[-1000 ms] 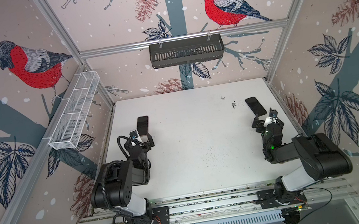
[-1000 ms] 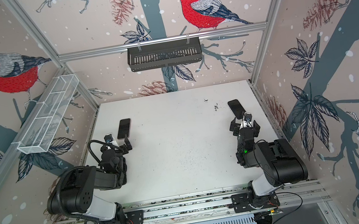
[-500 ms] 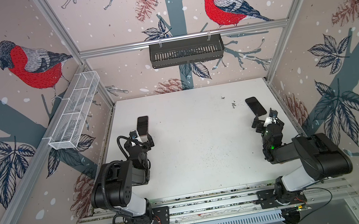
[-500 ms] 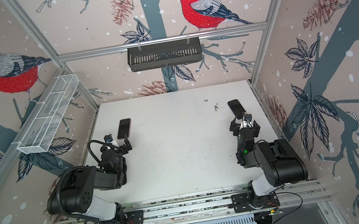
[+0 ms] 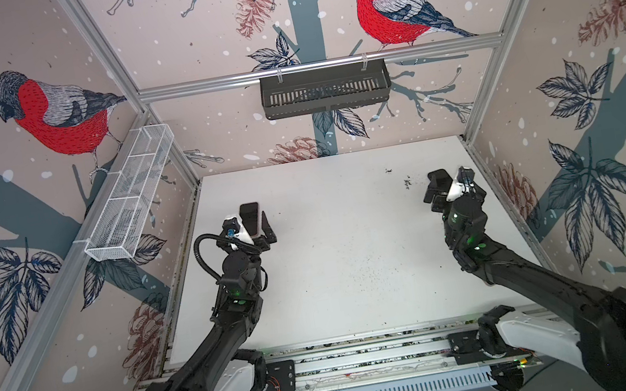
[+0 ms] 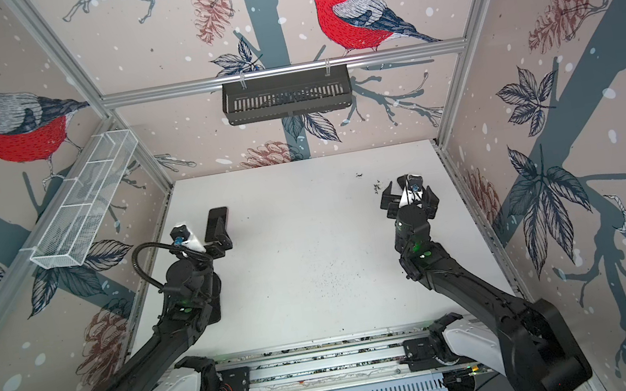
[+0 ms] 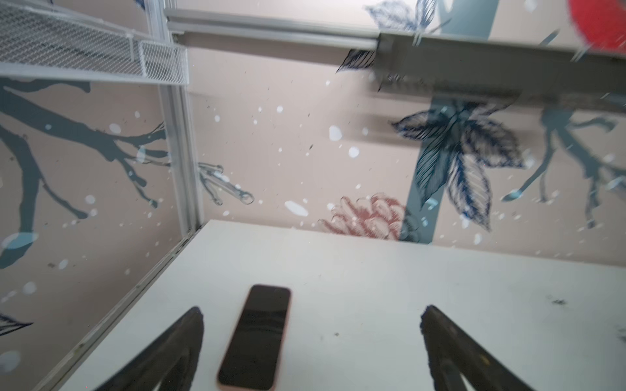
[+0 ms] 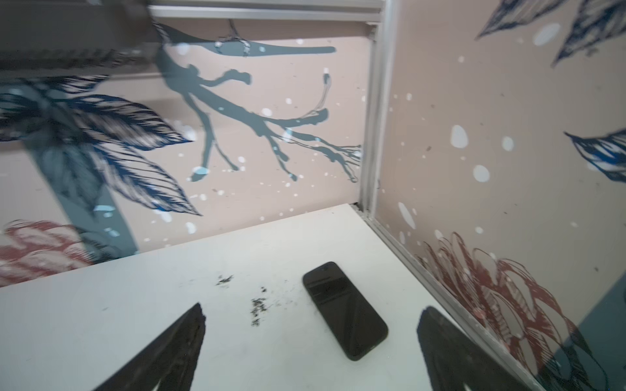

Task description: Take the phone out of the phone case

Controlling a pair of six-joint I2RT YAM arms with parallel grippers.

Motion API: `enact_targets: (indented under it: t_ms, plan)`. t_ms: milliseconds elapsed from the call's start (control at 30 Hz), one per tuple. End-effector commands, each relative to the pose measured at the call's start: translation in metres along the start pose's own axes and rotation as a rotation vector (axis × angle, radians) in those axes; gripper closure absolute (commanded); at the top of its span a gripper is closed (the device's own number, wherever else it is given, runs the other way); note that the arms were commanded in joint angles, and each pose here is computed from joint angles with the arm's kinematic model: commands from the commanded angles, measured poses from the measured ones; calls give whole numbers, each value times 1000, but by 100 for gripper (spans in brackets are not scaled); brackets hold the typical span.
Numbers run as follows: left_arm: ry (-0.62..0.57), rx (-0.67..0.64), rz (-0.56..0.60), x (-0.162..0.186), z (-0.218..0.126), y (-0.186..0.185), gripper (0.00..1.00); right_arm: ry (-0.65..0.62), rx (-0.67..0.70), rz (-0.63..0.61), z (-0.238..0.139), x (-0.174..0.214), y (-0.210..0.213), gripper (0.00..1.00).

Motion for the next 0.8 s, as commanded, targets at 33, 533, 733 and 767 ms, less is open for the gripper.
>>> enact_targets:
  t_ms: [33, 533, 733, 767]
  plan:
    - [284, 84, -217, 11, -12, -27, 1, 227, -93, -36, -32, 7, 21, 0]
    - [642, 229, -218, 18, -46, -73, 1, 438, 48, 126, -85, -9, -28, 0]
    - [757, 241, -154, 51, -45, -77, 1, 516, 177, 191, -67, 29, -63, 1]
    - [774, 236, -141, 57, -45, -77, 1, 525, 201, 203, -64, 36, -70, 1]
Point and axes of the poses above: each gripper's point midway between its finger pads, its own z axis out along the fingers, its own y axis along the line the jaws close on, x = y × z, the point moved 3 cm from there along -z, back along the fingers, and after that the axes turned 5 degrees about z, right-handed, at the moved point
